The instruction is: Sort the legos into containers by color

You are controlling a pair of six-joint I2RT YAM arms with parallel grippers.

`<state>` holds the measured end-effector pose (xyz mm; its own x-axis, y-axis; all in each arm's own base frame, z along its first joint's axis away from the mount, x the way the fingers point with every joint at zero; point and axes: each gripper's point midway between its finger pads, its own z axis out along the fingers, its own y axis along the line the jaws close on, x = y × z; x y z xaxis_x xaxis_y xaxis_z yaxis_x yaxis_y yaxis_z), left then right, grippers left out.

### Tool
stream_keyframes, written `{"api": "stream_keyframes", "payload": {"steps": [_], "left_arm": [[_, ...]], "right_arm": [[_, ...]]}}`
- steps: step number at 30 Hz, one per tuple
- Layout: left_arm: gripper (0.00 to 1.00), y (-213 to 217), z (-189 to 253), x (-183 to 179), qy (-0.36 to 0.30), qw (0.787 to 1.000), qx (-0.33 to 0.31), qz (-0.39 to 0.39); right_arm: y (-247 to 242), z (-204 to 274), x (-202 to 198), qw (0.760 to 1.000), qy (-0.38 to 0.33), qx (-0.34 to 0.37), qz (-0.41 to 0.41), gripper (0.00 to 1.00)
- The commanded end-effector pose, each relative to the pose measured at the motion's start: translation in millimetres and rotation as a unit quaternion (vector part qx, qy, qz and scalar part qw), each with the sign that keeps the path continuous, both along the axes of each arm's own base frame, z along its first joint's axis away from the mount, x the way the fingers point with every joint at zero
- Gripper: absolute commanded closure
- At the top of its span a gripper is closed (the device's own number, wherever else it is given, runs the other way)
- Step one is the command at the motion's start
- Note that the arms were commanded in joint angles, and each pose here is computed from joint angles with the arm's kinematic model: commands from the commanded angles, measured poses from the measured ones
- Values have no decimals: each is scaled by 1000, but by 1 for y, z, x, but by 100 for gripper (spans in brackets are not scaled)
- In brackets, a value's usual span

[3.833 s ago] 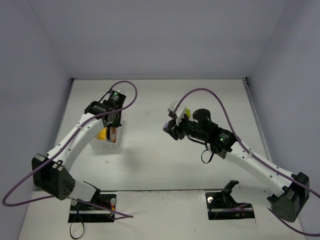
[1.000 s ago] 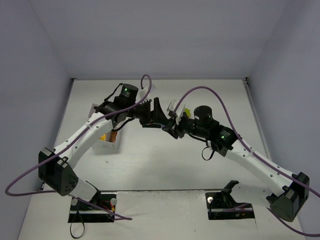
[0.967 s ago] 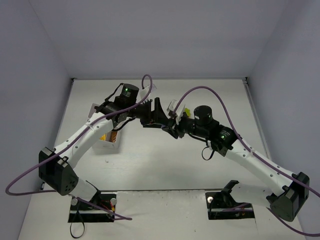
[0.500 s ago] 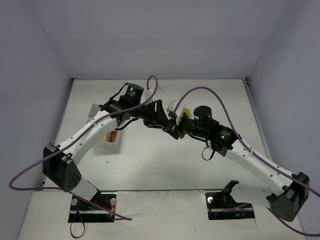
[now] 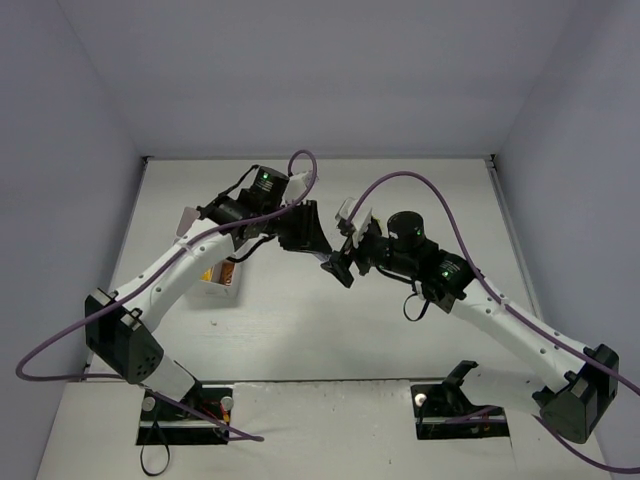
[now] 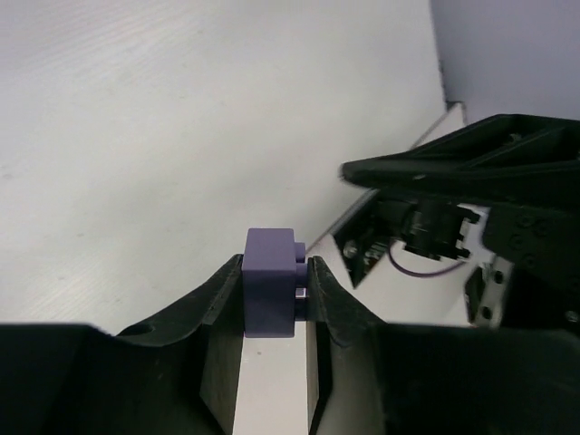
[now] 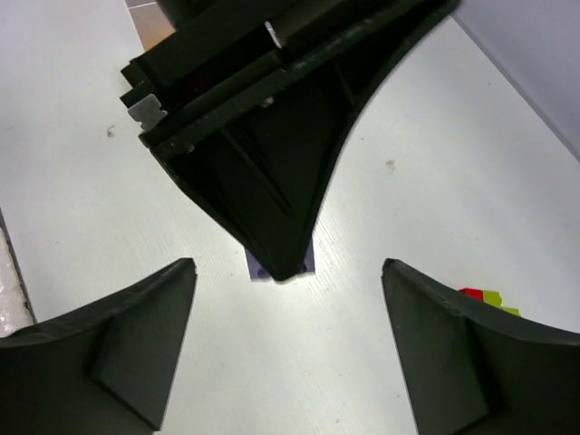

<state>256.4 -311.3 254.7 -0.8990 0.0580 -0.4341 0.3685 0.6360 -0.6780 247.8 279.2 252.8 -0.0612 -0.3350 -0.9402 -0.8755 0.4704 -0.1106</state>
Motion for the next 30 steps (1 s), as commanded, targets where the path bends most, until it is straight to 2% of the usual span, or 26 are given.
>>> {"api": "stream_keyframes", "payload": {"steps": [1, 2, 6, 7, 9, 10, 13, 20, 30], "left_arm": [[94, 33, 8, 24, -67, 995, 63, 47], [94, 45, 2, 26, -70, 992, 89, 54], [94, 104, -7, 54, -104, 968, 182, 139], [94, 132, -9, 67, -115, 950, 224, 182], [94, 163, -3, 78, -142, 929, 268, 213], [94, 188, 0, 86, -155, 908, 301, 245], [94, 225, 3, 98, -164, 884, 344, 270], [93, 263, -18, 124, -144, 863, 396, 277], [89, 279, -42, 145, -121, 854, 425, 277]], "right_arm": [[0, 15, 17, 999, -21, 25, -39, 16], [-1, 16, 18, 998, -19, 27, -45, 11], [-5, 9, 22, 997, -10, 24, -66, 10], [-7, 7, 23, 997, -6, 23, -72, 10], [-8, 3, 23, 997, -1, 21, -76, 10], [-9, 0, 23, 997, 4, 20, -79, 10], [-9, -4, 21, 997, 12, 20, -80, 10], [-14, -9, 20, 996, 12, 14, -87, 10], [-24, -21, 20, 994, 18, -5, -105, 10]]}}
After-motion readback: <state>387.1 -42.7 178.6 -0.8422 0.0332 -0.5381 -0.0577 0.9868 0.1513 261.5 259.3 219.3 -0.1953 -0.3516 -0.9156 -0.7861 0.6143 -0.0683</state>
